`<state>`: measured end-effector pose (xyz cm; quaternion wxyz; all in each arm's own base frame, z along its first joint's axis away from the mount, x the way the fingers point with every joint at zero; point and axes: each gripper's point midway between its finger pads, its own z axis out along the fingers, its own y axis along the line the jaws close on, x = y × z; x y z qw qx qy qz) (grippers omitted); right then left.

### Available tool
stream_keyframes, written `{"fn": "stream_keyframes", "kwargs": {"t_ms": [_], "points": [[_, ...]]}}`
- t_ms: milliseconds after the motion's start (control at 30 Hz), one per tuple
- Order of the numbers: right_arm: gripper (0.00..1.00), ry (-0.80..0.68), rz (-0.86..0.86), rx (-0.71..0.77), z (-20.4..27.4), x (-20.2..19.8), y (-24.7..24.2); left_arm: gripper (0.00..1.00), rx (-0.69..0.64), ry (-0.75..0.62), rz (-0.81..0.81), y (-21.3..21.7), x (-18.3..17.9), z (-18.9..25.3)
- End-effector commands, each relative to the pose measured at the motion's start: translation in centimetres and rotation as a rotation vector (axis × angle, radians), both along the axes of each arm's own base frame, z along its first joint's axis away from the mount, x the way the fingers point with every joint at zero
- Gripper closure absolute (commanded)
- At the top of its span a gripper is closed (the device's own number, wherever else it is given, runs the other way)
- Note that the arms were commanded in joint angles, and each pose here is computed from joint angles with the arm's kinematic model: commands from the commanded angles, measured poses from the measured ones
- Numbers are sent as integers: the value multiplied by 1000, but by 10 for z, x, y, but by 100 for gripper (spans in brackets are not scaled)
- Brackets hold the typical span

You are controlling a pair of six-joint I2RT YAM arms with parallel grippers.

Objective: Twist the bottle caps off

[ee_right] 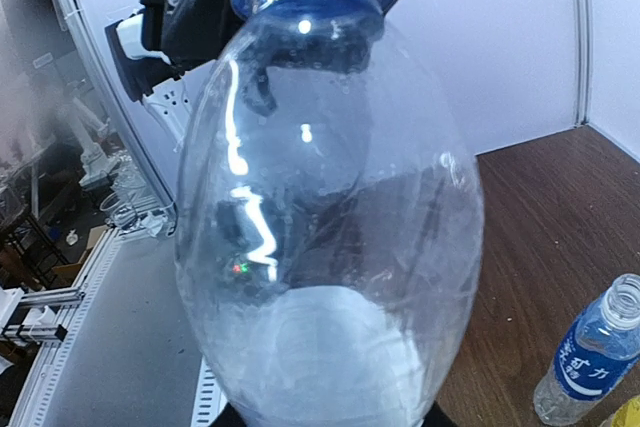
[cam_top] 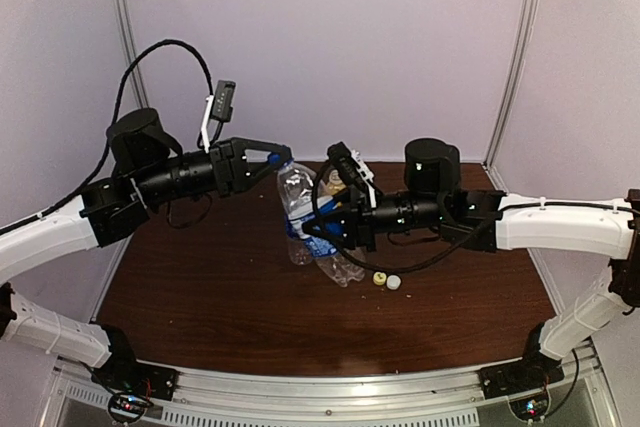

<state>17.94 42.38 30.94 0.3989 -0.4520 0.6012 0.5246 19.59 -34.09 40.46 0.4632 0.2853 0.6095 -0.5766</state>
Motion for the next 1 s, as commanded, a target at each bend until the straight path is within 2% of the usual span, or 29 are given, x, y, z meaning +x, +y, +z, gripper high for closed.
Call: {"fn": "stream_keyframes", "kwargs": {"t_ms": [0, 200, 333, 433, 700, 833, 967], "points": [[69, -52, -210, -26, 8, 34, -12, 100, 51, 134, 204, 10, 26, -9], [69, -66, -240, -51, 1, 37, -13, 100, 46, 146, 228, 10, 31, -11], [69, -64, -211, -51, 0, 33, -12, 94, 28, 105, 212, 10, 28, -5], [69, -64, -175, -39, 1, 26, -11, 83, 3, 46, 180, 9, 21, 5], [69, -51, -15, 5, 10, -2, -8, 35, -13, -184, 23, 6, -13, 26], [69, -32, 112, 42, 17, -23, -6, 21, -8, -303, -86, 5, -36, 31], [68, -10, 212, 81, 24, -39, -6, 15, 1, -369, -191, 3, -53, 30]]}}
